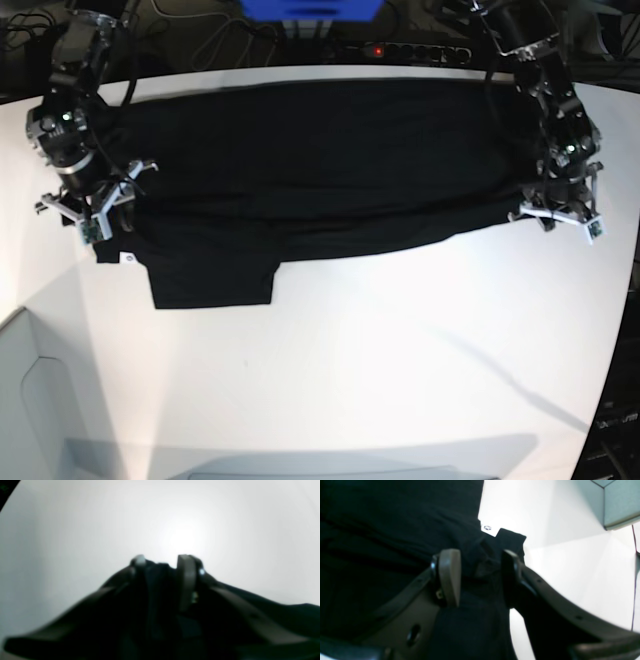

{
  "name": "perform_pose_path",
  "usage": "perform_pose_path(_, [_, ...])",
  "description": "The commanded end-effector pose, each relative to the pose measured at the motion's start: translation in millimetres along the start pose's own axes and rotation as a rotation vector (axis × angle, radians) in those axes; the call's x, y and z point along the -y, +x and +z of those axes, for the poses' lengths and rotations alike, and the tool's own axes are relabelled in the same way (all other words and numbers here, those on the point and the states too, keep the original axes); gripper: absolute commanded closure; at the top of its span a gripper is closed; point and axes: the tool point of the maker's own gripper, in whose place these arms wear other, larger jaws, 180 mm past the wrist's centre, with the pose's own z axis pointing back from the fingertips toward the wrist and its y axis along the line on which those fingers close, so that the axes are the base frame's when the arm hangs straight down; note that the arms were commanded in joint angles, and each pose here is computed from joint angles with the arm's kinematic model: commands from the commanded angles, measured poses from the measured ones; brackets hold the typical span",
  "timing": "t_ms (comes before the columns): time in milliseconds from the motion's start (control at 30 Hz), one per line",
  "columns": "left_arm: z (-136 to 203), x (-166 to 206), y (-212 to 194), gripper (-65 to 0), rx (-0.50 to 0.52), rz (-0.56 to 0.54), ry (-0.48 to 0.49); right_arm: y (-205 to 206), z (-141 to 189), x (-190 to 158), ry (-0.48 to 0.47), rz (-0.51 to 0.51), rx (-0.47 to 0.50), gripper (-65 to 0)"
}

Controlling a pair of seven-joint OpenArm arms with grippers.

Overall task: Fold the T-shirt properly
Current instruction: 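Regrasp the folded edge of the shirt with both grippers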

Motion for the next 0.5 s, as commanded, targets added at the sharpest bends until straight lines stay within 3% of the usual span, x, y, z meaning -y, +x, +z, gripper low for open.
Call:
perform_pose_path(0, [2.2,-0.7,16.5,-10.1,0.049,-0.008,0.000,18.6,1.5,6.6,-0.010,0.018,0.062,-27.2])
perform_pose_path(67, [2.2,-0.7,15.4,-0.2,0.043,-0.008,0.000,20.4,1.2,7.2,-0.011,0.018,0.066,-27.2])
perform_pose_path(300, [6.7,-1.8,18.1,0.0,0.054,-0.014,0.002,52.9,-6.4,23.5,-0.050,0.020,0.100,-27.5])
perform_pose_path(467, [17.1,-0.6,26.6,0.0,0.087,-0.031,0.000,69.1,-33.6,31.9,-0.035,0.005,0.027,-27.6])
